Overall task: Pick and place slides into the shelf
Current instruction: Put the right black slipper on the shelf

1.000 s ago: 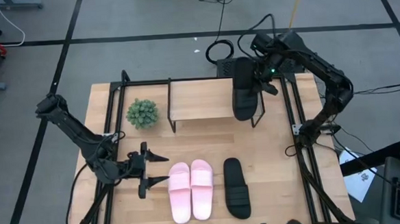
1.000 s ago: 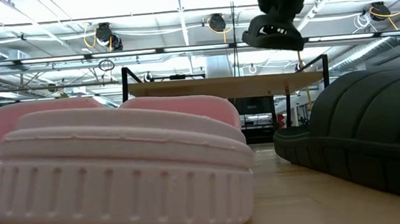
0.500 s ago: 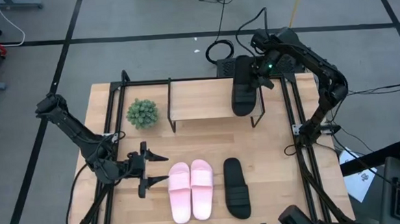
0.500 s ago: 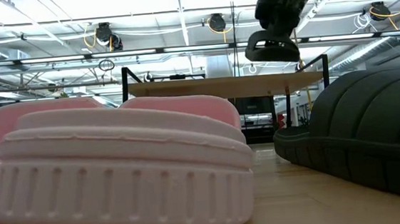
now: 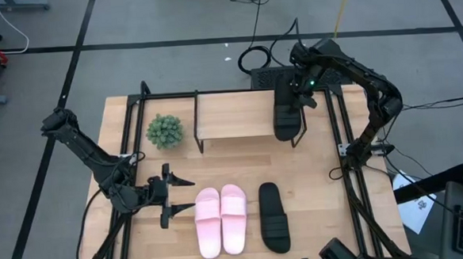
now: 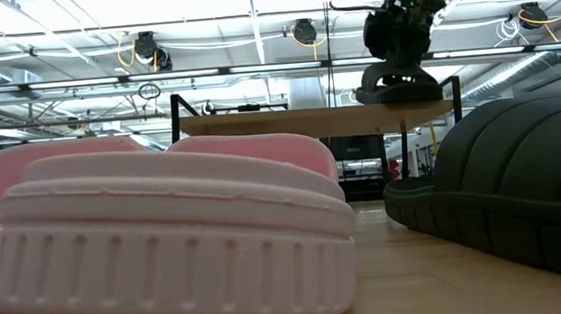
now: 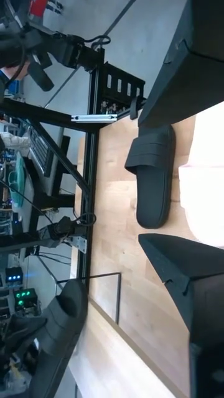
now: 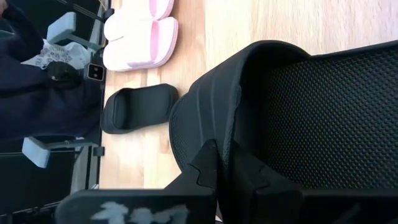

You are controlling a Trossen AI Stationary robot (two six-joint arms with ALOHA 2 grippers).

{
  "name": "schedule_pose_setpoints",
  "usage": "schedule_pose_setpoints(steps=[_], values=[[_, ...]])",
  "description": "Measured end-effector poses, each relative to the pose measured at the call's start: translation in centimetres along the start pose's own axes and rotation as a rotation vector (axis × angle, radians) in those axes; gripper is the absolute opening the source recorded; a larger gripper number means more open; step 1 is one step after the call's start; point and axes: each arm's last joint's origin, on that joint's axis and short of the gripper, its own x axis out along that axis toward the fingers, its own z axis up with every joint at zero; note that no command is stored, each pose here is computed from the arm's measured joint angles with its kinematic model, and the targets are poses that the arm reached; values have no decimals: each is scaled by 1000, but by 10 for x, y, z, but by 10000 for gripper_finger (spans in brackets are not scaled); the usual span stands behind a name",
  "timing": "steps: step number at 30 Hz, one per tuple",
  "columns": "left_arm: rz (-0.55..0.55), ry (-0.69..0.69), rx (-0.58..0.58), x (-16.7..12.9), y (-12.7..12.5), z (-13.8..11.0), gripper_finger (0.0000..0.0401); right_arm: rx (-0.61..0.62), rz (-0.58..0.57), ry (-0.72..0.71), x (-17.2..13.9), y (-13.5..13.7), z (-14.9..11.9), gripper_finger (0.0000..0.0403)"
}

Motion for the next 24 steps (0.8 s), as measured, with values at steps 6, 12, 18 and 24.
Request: schedule_pose_setpoints(steps=[6,12,18,24], values=[[11,-3,3,0,0,0,294,-12,-2,1,0,0,0,1],[11,-3,3,0,0,0,294,-23,-1,9,2,0,1,1],[11,-2,2,0,0,0,294,29,-11,52,7,-9,1,1],[11,-2,2,0,0,0,294,57,-24,54,8,-9,3,14]])
